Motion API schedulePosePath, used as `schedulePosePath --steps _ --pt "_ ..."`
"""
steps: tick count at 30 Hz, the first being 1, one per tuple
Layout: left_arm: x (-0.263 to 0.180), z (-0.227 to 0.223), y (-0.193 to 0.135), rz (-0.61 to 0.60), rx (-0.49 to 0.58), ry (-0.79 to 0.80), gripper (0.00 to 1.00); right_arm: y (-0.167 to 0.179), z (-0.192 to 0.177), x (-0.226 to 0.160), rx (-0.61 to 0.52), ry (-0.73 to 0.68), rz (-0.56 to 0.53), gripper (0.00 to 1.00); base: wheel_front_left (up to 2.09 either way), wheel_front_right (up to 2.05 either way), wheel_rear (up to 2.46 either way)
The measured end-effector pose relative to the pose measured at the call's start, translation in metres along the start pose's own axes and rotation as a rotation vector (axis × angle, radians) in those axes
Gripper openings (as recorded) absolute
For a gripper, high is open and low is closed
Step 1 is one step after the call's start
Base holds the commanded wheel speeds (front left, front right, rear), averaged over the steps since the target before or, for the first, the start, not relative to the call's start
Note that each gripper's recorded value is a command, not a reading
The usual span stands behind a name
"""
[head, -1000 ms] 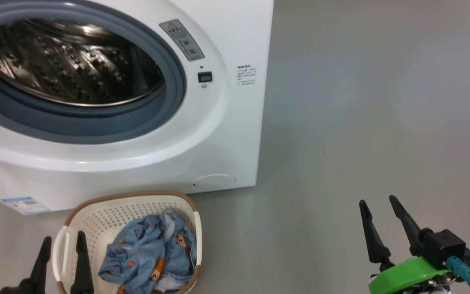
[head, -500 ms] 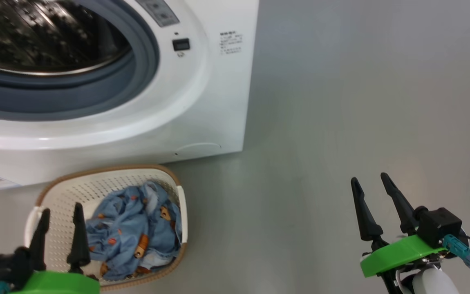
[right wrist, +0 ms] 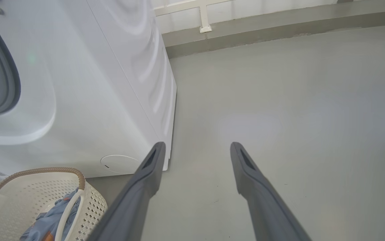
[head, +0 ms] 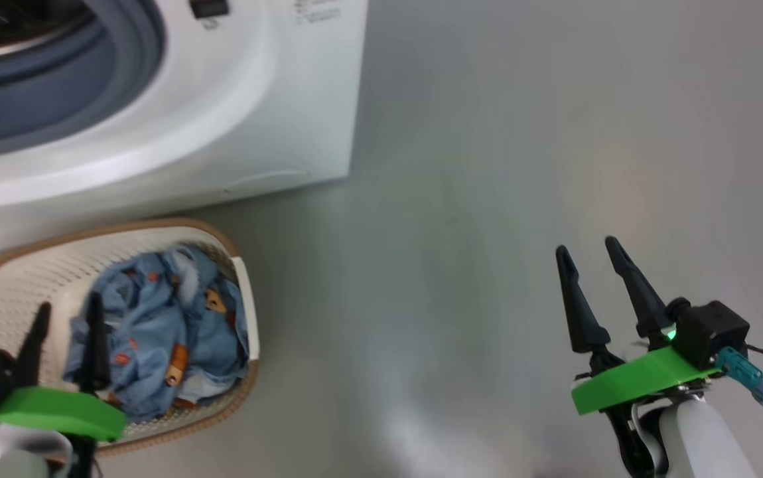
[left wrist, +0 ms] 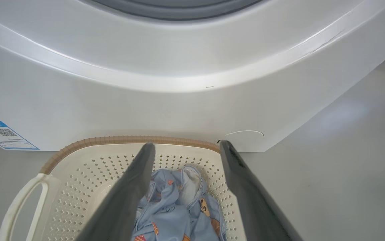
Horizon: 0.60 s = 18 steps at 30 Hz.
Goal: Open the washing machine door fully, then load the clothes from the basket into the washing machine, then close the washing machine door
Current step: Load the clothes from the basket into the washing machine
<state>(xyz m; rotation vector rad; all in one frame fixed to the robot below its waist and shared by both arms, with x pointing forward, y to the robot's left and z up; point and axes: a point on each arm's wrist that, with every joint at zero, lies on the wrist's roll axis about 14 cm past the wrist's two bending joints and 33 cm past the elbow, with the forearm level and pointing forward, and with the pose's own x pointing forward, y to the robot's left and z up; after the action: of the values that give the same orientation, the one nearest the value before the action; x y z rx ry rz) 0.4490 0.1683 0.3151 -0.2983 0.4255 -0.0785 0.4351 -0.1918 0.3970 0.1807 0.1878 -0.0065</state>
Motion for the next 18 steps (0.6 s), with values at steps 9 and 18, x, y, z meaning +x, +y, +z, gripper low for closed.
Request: schedulePosePath --steps 9,18 --pt "0.034 -0.058 0.018 -0.012 0.006 0.182 1.00 -0.018 -0.028 0.008 -0.006 0.068 -0.045 1.00 0.00 0.00 0.00" --pt "0.058 -0.125 0.037 -0.009 0.011 0.399 1.00 -0.029 -0.056 0.019 -0.018 0.129 -0.063 1.00 0.00 0.00 0.00"
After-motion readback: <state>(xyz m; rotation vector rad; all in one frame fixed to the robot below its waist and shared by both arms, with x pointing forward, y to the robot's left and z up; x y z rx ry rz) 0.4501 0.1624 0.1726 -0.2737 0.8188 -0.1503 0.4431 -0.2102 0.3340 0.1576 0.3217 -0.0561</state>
